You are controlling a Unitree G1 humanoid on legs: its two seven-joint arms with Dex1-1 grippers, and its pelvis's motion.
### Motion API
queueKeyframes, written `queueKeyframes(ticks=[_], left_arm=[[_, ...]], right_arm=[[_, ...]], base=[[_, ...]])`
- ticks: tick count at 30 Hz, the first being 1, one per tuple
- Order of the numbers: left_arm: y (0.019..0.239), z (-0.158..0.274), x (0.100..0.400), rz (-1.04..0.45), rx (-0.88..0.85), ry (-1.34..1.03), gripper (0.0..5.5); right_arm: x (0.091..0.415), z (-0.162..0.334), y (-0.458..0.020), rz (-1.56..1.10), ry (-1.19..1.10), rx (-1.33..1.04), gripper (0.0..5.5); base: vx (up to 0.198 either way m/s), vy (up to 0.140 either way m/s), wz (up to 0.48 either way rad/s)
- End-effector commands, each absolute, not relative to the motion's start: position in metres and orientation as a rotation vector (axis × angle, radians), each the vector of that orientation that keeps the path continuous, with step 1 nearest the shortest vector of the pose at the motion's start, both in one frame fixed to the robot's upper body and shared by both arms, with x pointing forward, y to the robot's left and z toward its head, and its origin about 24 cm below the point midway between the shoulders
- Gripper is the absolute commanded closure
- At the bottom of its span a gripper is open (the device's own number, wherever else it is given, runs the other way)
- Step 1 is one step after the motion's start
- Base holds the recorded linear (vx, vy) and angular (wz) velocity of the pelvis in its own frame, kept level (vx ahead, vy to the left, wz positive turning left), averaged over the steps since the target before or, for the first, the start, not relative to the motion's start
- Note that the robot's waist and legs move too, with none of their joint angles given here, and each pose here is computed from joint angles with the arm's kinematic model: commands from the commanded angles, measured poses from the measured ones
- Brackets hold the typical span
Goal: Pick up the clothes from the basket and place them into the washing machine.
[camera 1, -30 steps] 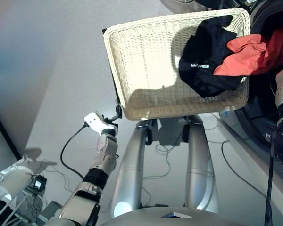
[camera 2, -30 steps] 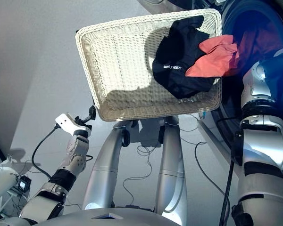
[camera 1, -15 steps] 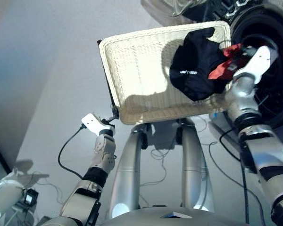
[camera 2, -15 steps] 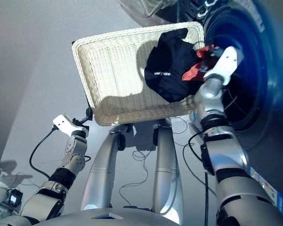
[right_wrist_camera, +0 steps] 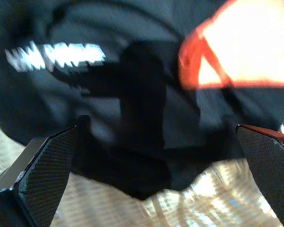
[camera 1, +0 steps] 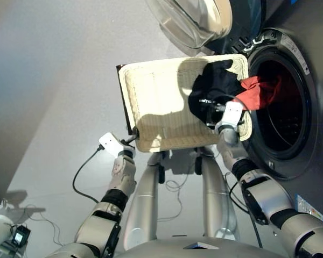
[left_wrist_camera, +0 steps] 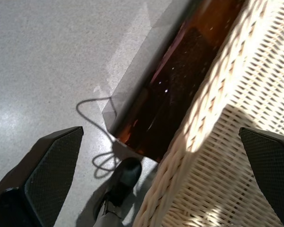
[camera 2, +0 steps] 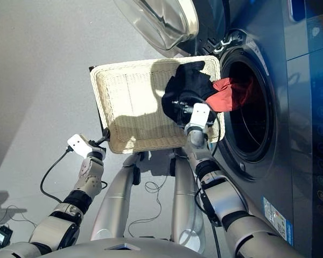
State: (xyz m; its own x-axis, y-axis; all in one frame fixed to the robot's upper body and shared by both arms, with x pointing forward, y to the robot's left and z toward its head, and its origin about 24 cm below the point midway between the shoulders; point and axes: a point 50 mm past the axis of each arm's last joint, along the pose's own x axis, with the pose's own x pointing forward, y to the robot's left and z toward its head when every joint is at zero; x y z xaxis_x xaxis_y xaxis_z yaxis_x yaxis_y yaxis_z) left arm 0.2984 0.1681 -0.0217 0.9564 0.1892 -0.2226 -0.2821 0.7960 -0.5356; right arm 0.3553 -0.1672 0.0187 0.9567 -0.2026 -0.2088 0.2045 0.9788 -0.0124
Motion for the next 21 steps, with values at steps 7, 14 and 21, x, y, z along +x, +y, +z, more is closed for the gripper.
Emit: queueKeyframes(ticks=[7, 14, 21], left_arm=[[0.187, 0.004, 0.313, 0.253, -0.574, 0.048, 0.00], [0.181, 0.006, 0.313, 0.204, -0.560, 0.050, 0.00], [0.180, 0.012, 0.314, 0.188, -0.566, 0.025, 0.00]], right_arm=[[0.389, 0.074, -0.199, -0.314, 0.160, 0.053, 0.00], [0.397, 0.091, -0.202, -0.291, 0.141, 0.118, 5.50], [0.397, 0.090, -0.200, -0.289, 0.131, 0.183, 5.50]], base=[[0.000, 0.000, 0.000], [0.000, 0.000, 0.000], [0.000, 0.000, 0.000]])
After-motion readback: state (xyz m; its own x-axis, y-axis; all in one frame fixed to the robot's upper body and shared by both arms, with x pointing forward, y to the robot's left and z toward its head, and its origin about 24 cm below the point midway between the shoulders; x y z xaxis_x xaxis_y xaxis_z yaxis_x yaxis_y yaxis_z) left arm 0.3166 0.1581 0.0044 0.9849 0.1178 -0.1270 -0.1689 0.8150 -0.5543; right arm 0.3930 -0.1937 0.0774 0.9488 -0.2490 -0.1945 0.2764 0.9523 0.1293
